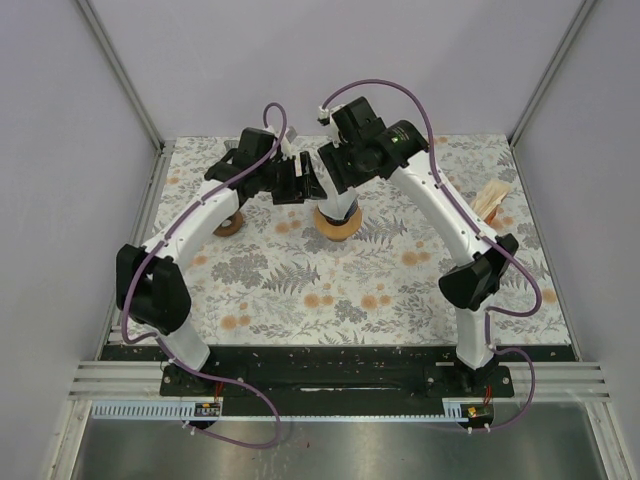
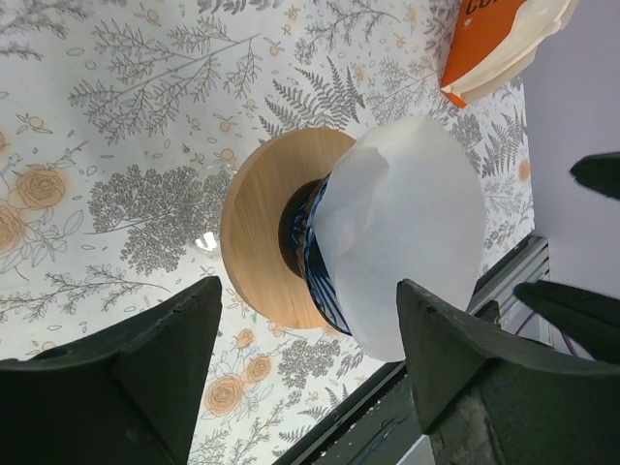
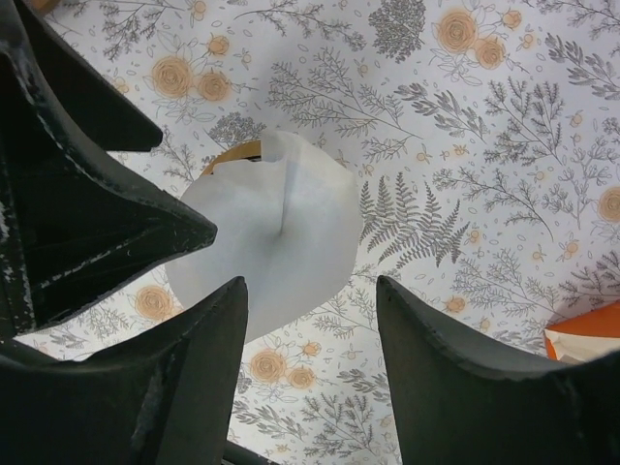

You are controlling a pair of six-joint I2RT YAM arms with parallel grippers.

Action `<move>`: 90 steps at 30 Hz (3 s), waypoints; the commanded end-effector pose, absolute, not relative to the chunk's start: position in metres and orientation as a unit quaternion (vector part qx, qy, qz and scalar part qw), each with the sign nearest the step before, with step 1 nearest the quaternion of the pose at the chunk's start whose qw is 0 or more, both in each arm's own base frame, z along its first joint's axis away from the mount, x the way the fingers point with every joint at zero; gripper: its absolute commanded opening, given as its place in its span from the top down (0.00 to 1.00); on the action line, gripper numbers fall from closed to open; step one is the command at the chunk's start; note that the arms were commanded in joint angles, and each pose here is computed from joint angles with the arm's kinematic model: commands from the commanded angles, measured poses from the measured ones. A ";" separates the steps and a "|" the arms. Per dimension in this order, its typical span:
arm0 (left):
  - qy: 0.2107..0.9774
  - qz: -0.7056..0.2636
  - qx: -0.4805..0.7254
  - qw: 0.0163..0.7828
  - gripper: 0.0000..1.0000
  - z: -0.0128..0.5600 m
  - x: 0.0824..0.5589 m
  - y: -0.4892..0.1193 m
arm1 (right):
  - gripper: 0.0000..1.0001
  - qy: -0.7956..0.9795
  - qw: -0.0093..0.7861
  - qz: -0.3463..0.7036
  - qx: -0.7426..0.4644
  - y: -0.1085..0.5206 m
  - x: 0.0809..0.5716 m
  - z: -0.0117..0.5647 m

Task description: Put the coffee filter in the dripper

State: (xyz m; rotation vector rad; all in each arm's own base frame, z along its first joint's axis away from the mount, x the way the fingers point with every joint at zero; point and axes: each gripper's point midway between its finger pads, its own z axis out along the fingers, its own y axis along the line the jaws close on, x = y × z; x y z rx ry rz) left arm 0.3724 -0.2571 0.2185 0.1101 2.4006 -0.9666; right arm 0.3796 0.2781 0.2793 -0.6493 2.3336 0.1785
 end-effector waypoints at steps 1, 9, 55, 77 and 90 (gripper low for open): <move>0.863 -0.345 0.065 0.363 0.21 0.279 0.388 -0.238 | 0.36 0.871 0.384 0.105 -0.289 0.280 0.364 0.317; 0.857 -0.300 0.005 0.419 0.11 0.299 0.419 -0.154 | 0.38 0.770 0.422 0.155 -0.454 0.335 0.322 0.326; 0.830 -0.234 -0.104 0.495 0.10 0.257 0.414 -0.022 | 1.00 0.667 0.237 -0.146 -0.691 0.363 0.367 0.051; 0.836 -0.243 -0.107 0.481 0.10 0.247 0.419 -0.024 | 1.00 0.729 0.223 -0.200 -0.616 0.264 0.423 0.046; 0.837 -0.246 -0.105 0.478 0.10 0.244 0.420 -0.025 | 1.00 0.752 0.226 -0.222 -0.578 0.216 0.454 0.054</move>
